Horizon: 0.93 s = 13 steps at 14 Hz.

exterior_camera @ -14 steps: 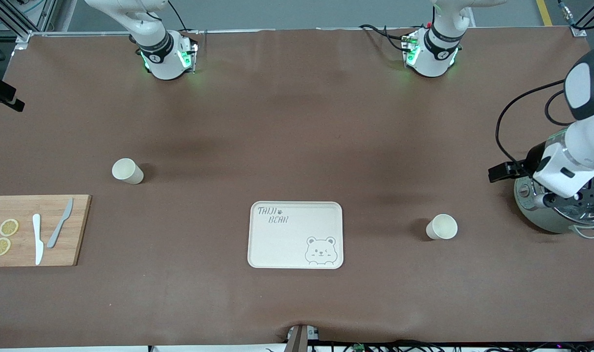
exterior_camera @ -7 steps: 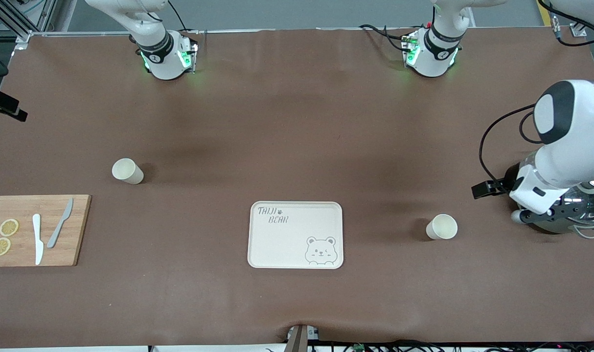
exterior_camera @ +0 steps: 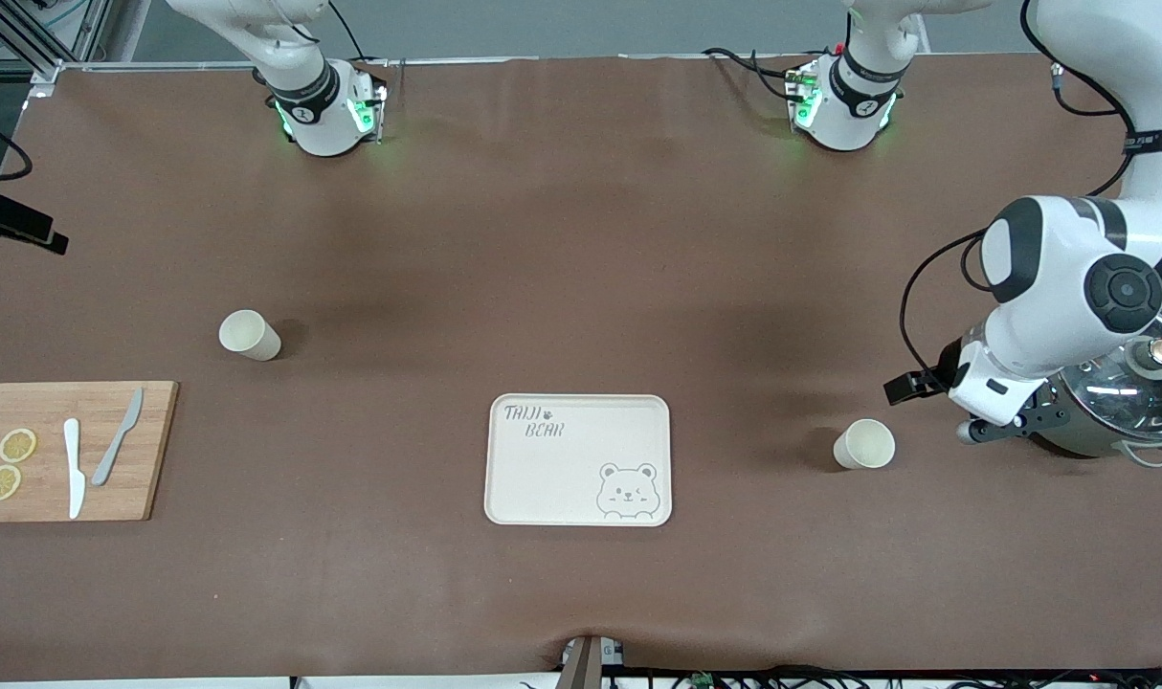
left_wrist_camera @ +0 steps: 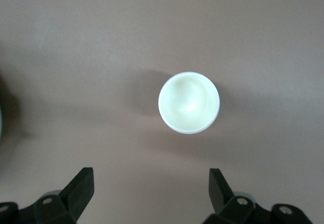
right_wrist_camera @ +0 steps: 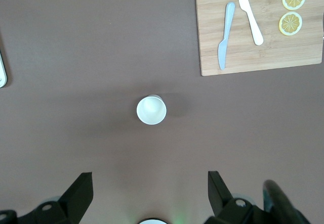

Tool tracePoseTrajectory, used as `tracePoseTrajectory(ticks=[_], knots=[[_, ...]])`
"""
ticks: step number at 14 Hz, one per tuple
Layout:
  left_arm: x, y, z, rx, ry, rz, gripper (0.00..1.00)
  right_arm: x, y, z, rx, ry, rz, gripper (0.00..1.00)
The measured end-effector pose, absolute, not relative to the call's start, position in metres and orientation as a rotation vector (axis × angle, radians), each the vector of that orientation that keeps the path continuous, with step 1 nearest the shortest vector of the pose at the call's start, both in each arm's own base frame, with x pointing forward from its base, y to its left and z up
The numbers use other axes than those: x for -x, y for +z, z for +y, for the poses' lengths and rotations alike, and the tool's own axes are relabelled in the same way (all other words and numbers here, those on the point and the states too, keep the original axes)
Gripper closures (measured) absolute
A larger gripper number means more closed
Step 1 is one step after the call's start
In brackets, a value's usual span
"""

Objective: Place white IKEA cup upright on tray with both arms
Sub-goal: 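Reach the left gripper down toward the white cup beside the pot, then grasp the white cup with the left gripper while the right gripper reaches the other cup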

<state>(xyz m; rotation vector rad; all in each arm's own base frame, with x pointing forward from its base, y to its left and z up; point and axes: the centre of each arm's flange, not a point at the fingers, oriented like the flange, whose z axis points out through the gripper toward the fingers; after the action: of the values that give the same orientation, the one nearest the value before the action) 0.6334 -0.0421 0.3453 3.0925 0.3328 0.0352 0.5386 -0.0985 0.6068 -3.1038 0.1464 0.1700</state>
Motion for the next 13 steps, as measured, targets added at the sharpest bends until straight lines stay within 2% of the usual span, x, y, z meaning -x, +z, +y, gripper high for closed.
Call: tracePoseTrajectory(ticks=[5, 8, 10, 11, 13], knots=[[-0.654, 0.291, -0.021, -3.06, 0.156, 0.393, 0.0, -0.562, 0.575, -0.096, 3.108, 0.191, 0.134, 0.0], [-0.663, 0.284, -0.028, -3.02, 0.156, 0.423, 0.03, -0.591, 0.526, -0.098, 3.111, 0.223, 0.132, 0.0], [-0.666, 0.278, -0.031, -3.009, 0.144, 0.431, 0.14, -0.608, 0.484, -0.099, 3.109, 0.276, 0.129, 0.0], [-0.665, 0.273, -0.033, -3.01, 0.133, 0.428, 0.14, -0.613, 0.469, -0.099, 3.108, 0.297, 0.128, 0.0], [-0.664, 0.26, -0.034, -3.013, 0.103, 0.427, 0.31, -0.618, 0.448, -0.099, 3.106, 0.322, 0.129, 0.0]])
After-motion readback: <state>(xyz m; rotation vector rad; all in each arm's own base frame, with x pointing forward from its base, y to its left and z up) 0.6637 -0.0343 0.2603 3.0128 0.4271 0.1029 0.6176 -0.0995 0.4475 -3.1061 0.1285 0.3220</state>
